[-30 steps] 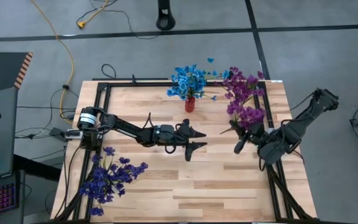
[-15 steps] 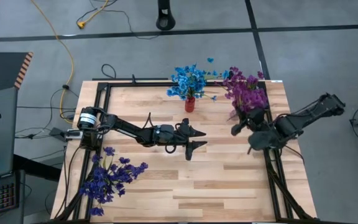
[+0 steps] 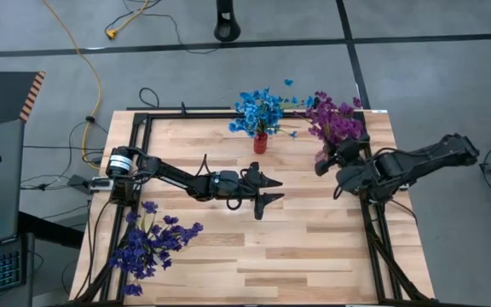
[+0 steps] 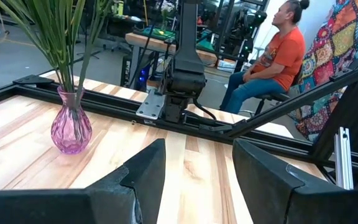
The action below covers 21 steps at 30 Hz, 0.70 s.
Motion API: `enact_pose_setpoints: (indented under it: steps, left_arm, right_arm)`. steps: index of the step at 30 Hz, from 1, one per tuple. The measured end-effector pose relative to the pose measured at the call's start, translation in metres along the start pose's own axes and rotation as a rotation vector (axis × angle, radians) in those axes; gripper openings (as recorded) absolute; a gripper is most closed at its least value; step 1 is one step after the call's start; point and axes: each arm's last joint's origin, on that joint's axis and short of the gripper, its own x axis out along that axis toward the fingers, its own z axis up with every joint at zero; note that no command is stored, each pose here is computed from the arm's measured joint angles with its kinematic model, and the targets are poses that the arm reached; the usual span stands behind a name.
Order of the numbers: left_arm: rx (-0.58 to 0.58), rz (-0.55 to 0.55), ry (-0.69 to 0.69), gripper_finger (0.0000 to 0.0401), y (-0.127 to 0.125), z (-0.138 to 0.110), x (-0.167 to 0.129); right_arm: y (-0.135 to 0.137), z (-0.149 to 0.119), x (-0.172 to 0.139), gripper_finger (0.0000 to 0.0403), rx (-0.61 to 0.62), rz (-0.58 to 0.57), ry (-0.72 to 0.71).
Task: Sort flowers into vase by color
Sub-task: Put the violet flowers into the violet vase
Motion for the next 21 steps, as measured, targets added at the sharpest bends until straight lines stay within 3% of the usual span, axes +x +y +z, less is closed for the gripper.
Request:
enact_pose_setpoints:
  steps: [21]
  left_arm:
    - [-0.042,0.0,0.0,0.0174,0.0,0.0,0.0]
  right_arm:
    - [-0.029,0.011,-0.008,0.0039,-0.042,0.047,-0.018]
